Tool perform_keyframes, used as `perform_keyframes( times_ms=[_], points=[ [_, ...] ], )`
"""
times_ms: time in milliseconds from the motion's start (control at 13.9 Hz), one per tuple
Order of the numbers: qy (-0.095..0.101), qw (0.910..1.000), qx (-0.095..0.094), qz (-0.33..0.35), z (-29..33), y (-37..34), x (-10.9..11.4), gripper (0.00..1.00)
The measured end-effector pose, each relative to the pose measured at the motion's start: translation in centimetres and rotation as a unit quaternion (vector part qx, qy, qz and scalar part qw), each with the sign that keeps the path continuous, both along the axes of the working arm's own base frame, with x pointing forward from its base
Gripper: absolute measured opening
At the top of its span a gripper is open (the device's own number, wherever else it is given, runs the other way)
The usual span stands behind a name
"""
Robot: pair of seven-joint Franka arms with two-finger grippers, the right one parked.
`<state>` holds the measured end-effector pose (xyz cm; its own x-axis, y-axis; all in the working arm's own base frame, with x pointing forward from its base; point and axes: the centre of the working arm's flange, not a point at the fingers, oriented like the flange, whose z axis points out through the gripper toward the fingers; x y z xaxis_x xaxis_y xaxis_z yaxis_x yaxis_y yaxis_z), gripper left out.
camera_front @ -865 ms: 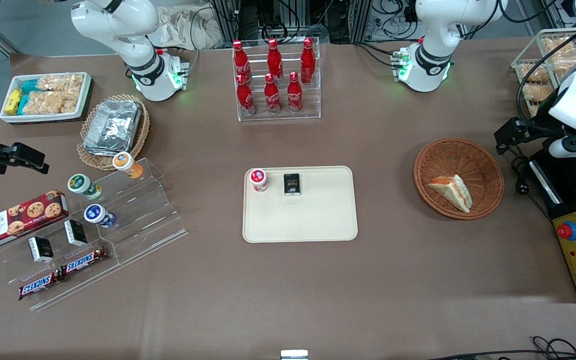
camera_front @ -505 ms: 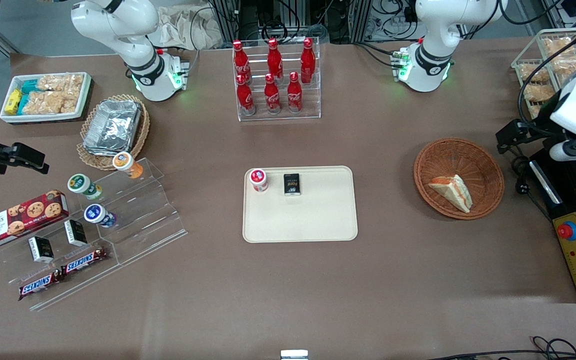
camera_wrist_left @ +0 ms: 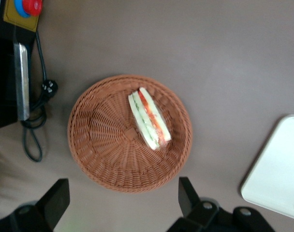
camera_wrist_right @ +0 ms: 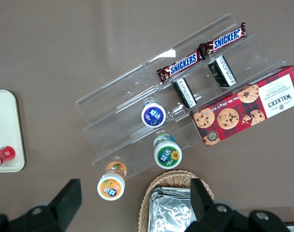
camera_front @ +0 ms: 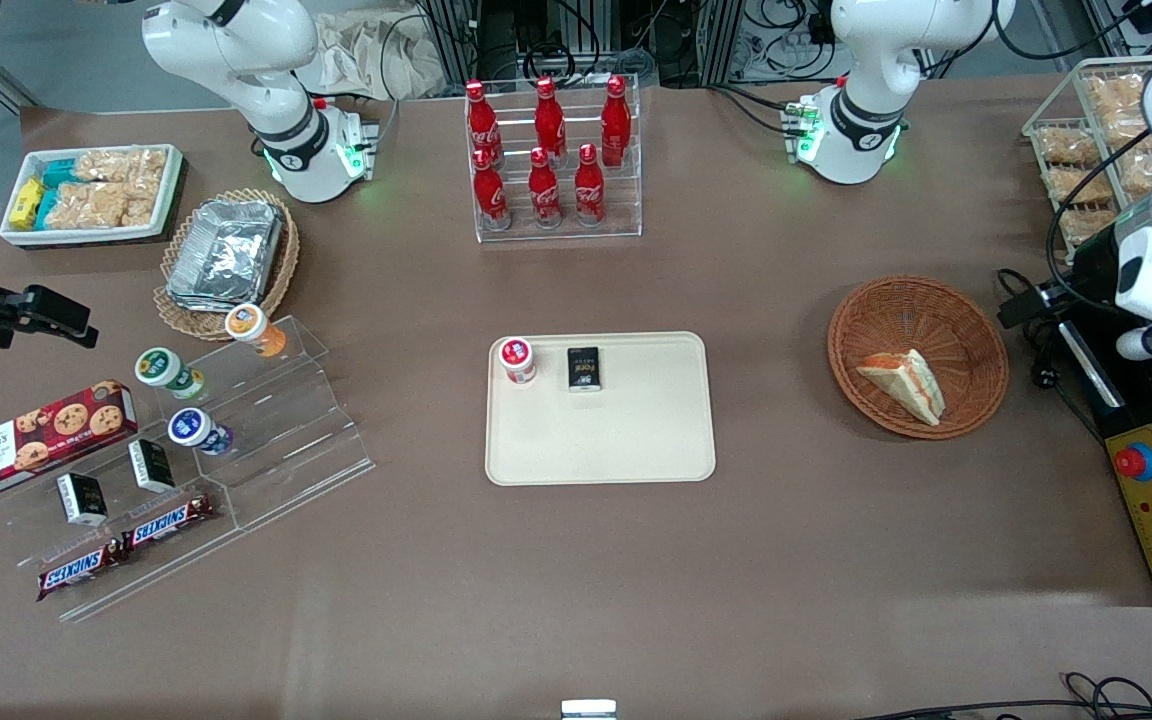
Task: Place sandwich from basket to tray
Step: 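Lower the open left gripper over the wrapped sandwich in the basket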
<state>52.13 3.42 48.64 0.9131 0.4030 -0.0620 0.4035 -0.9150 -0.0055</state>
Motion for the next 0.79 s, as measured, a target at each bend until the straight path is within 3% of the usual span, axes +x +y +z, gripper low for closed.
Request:
perform_keyframes(
  times_ms=[288, 577, 793],
  points=[
    [0.006, 0.9927, 0.006, 0.12, -6.9, -0.9, -2.0, 1.0],
    [-0.001, 0.9753, 0.019, 0.22, -11.0, -5.0, -1.0, 1.0],
    [0.009, 0.9719, 0.026, 0.234, -14.9, -6.9, -0.2, 1.0]
  ],
)
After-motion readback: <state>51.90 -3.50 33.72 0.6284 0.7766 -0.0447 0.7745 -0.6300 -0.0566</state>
